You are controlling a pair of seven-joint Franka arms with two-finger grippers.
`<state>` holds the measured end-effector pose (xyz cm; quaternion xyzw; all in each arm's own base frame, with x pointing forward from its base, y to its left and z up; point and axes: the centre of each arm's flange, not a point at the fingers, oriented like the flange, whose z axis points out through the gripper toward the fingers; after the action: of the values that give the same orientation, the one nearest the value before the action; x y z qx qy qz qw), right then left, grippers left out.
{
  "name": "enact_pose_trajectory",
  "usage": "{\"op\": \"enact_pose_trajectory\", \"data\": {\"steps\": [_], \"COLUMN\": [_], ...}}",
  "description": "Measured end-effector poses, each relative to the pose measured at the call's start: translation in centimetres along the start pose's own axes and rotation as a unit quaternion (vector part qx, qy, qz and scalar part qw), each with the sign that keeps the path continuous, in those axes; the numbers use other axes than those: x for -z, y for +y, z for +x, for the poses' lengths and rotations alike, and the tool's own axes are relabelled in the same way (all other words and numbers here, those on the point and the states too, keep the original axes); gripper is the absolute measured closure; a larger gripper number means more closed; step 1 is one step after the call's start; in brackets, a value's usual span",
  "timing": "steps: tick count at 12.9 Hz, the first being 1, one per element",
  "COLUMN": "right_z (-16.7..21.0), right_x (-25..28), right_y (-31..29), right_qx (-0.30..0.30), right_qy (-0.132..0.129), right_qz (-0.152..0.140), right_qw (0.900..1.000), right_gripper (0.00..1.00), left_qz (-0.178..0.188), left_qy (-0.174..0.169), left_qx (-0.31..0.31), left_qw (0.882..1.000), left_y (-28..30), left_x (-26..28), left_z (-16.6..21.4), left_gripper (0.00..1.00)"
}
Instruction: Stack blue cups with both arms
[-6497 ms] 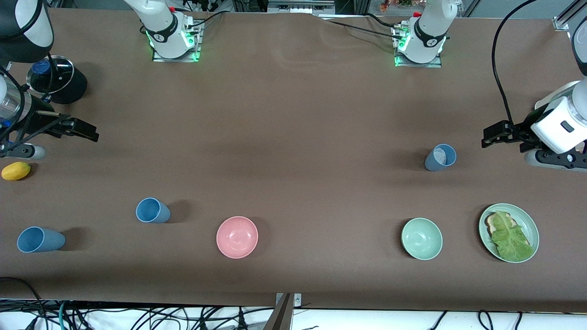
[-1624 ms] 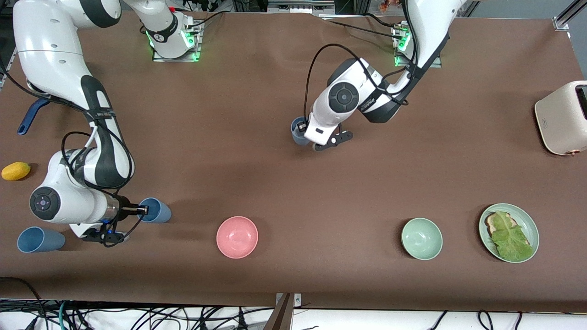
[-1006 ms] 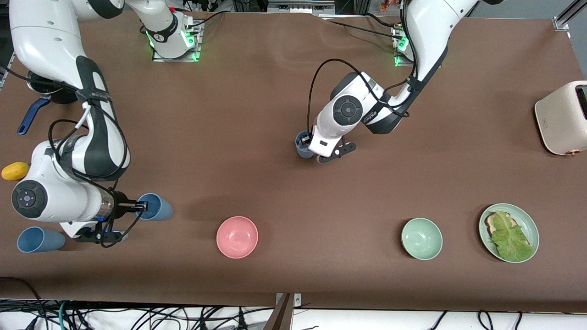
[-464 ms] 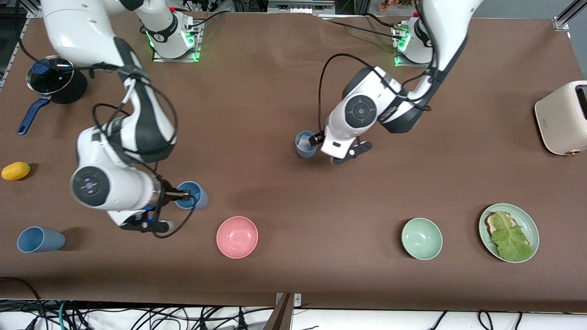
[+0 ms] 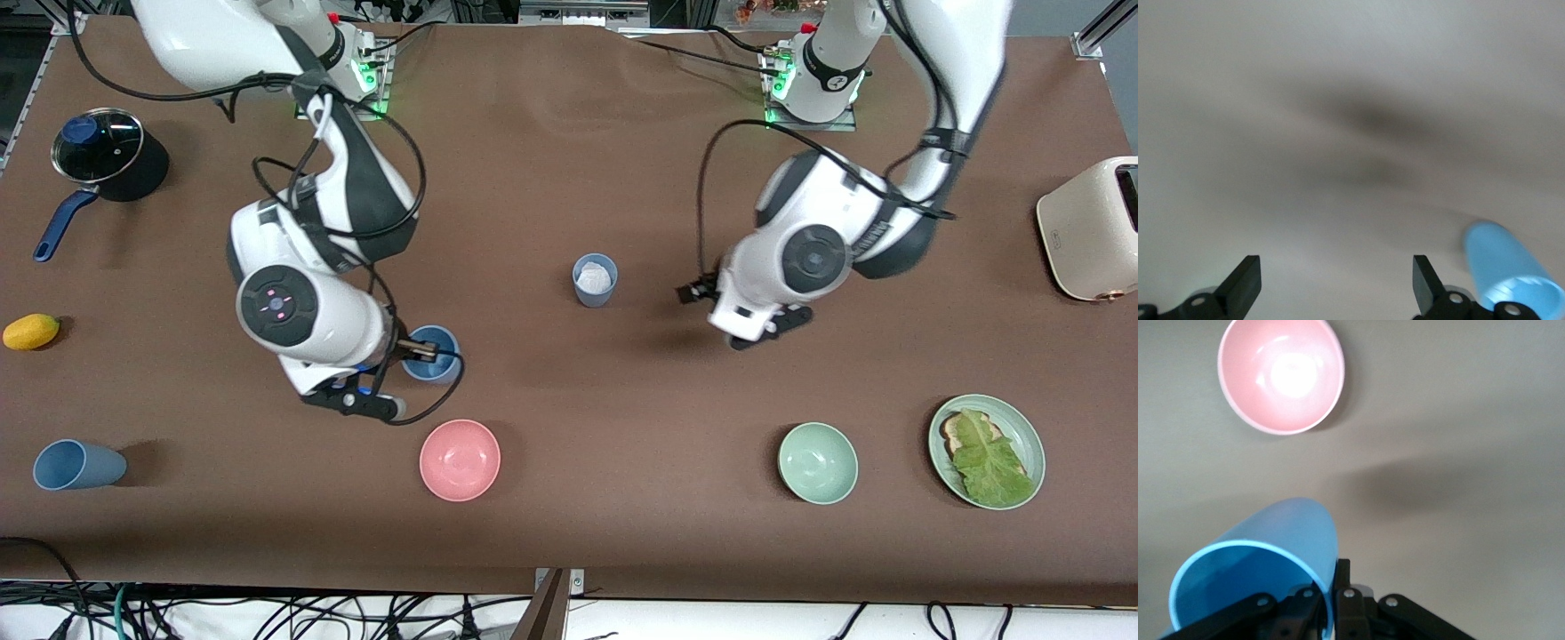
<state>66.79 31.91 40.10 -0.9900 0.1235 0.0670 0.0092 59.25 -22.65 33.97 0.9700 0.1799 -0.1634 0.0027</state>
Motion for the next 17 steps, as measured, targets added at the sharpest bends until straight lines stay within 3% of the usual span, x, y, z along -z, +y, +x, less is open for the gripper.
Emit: {"op": "enact_pose_trajectory", "data": {"steps": [6, 11, 17], "right_z": [-9.9, -15.1, -18.4], "right_x": [-0.5, -0.3, -1.9], "right_y": [-9.7, -13.4, -15.9], "right_qx": [-0.120, -0.229, -0.247], "right_qy": [0.003, -0.005, -0.012], "right_qz": [-0.007, -0.001, -0.006], "right_qw": [0.993, 0.973, 0.969], "right_gripper": [0.95, 0.95, 0.95], "left_qz": [-0.006, -0.024, 0.023], "left_qy": [0.018, 0.042, 0.088], "left_qx": [-0.101, -0.189, -0.253], "left_qw": [0.995, 0.981, 0.963], "left_y": [-13.8, -23.5, -22.7], "left_x": [2.4, 5.3, 11.5], "left_z": [9.1, 12.6, 11.4], "left_gripper": [0.00, 0.00, 0.00]}}
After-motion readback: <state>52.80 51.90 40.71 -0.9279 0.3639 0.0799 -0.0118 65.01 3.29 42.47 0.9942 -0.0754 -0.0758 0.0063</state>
